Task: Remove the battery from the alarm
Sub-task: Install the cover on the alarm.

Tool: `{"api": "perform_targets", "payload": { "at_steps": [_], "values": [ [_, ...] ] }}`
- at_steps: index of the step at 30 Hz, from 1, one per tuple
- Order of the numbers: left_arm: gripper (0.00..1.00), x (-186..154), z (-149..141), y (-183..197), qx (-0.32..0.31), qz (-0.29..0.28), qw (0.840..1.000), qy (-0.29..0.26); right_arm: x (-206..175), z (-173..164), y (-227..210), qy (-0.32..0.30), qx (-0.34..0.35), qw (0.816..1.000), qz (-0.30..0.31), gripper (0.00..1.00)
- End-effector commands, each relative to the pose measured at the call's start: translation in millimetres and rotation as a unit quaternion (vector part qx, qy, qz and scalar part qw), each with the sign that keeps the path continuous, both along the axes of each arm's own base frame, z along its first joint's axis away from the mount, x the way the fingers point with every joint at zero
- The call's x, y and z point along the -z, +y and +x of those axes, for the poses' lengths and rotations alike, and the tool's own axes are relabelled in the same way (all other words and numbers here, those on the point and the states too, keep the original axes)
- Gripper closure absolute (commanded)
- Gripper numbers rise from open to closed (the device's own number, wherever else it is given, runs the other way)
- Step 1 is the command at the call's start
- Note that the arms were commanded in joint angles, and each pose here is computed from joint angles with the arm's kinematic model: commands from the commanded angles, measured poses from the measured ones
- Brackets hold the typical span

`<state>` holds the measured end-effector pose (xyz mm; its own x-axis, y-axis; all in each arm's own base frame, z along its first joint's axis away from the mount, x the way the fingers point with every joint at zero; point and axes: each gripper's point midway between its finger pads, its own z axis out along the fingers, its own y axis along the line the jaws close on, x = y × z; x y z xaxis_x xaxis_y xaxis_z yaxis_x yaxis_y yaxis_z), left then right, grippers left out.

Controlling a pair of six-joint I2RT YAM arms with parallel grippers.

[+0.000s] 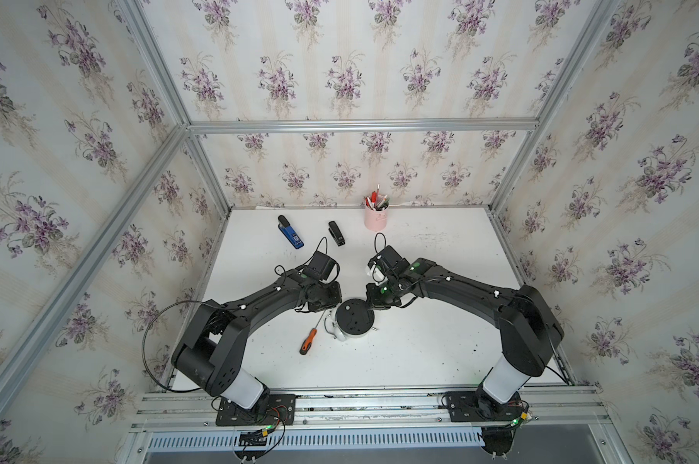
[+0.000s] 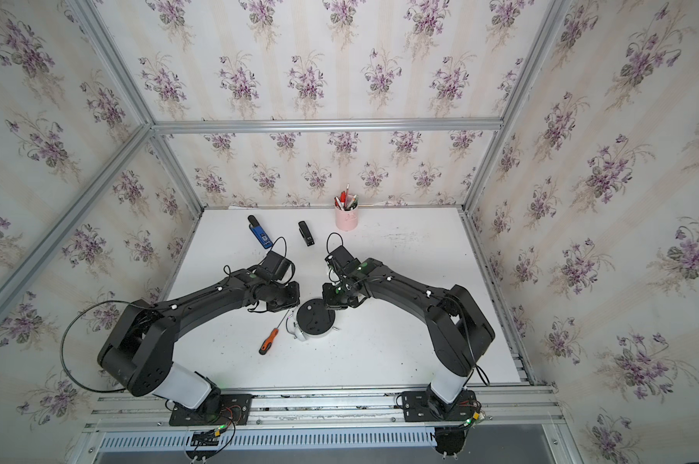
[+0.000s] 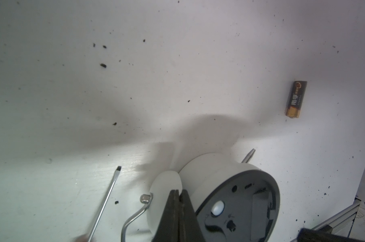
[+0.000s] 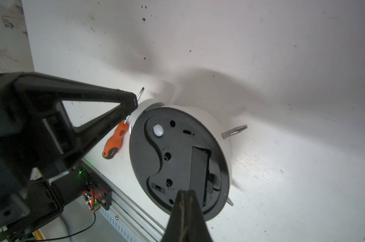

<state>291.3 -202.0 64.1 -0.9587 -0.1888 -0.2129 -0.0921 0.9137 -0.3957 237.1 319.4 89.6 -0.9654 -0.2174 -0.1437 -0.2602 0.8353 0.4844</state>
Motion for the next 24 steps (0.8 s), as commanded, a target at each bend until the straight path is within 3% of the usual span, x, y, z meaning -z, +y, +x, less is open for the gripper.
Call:
{"api": "perform_targets", "payload": {
  "at_steps": [1, 16, 20, 24],
  "values": [
    [0.94, 0, -2, 2, 0.002, 0.005, 1.000, 0.002, 4, 1, 3, 0.001, -0.004, 1.000, 0.008, 1.00],
    [0.94, 3, -3, 3, 0.005, 0.013, 1.000, 0.007, 55, -8, -23, 0.032, 0.003, 0.998, -0.056, 1.00],
    [0.94, 1, -3, 4, 0.004, 0.013, 1.000, 0.005, 44, -4, -14, 0.024, 0.002, 0.999, -0.031, 1.00],
    [0.94, -2, -3, 4, 0.004, 0.012, 1.000, 0.003, 6, 6, 7, -0.003, -0.003, 1.000, 0.030, 1.00]
  ]
}}
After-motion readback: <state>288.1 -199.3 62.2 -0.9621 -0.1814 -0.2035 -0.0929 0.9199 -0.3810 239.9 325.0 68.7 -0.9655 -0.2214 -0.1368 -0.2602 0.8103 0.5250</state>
